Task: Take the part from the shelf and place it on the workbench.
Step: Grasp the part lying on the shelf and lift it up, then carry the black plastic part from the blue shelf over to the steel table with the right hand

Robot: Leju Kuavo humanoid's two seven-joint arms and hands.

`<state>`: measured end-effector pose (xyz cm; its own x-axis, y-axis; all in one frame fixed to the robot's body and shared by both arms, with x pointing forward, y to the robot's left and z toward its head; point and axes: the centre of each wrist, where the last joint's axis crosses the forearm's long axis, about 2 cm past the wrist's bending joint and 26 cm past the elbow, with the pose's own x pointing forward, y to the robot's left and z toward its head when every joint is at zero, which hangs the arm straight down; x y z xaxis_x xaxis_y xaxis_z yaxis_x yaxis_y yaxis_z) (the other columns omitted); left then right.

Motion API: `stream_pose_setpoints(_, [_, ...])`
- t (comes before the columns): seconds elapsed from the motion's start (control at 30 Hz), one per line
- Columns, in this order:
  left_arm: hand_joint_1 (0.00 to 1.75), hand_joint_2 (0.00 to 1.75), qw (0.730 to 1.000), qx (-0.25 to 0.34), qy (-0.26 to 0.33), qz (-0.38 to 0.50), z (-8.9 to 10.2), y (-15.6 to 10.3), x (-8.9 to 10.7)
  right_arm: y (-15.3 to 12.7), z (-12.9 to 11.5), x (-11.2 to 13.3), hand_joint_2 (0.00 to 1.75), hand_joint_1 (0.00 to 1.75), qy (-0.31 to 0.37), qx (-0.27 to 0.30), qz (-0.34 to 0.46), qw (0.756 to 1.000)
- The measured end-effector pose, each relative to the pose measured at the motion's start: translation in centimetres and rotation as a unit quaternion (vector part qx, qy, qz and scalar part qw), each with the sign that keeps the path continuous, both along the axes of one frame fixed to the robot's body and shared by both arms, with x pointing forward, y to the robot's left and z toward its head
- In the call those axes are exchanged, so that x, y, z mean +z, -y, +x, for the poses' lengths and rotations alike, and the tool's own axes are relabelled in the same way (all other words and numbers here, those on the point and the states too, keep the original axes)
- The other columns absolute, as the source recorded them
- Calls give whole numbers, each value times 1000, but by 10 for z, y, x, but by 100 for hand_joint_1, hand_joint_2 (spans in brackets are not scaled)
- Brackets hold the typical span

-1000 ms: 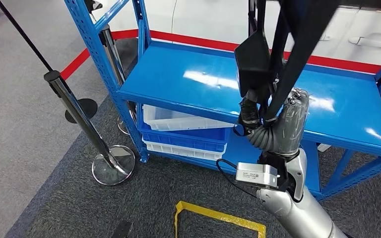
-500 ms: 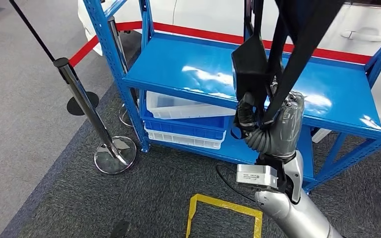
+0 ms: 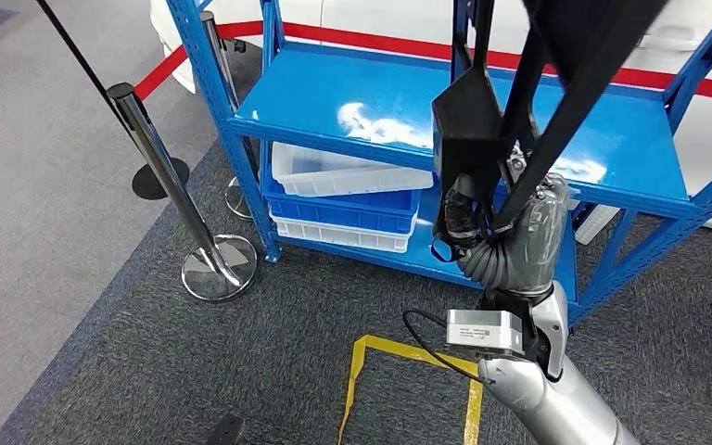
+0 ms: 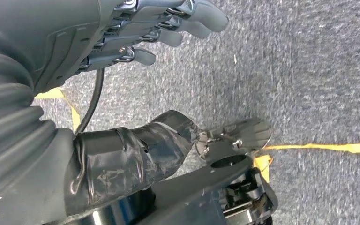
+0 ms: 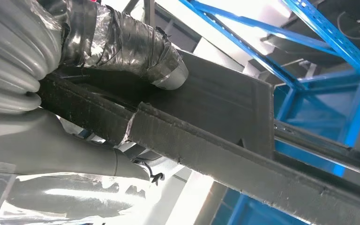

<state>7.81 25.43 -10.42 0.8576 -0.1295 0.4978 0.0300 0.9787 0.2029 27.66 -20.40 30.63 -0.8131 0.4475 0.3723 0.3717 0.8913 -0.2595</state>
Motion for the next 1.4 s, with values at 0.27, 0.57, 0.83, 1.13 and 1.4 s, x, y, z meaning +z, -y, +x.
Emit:
stream_pose_setpoints(0.27, [0, 175, 1000, -4, -1, 1, 0, 0, 0, 0, 0, 0, 175, 175, -4, 3, -5, 1000])
stream_pose_setpoints(0.57, [0, 175, 1000, -11, -1, 4, 2, -2, 0, 0, 0, -1, 175, 175, -10, 3, -6, 1000])
stream_pose_setpoints(0.83, [0, 175, 1000, -11, -2, 3, 1, -1, 0, 0, 0, -2, 175, 175, -13, 2, -5, 1000])
stream_pose_setpoints(1.13, [0, 175, 1000, -10, -3, 3, -1, -2, 0, 0, 2, -2, 175, 175, -27, 25, 0, 999])
stream_pose_setpoints(1.4, [0, 175, 1000, -4, 3, 6, 2, -4, 0, -1, 3, -2, 175, 175, -36, 61, 6, 997])
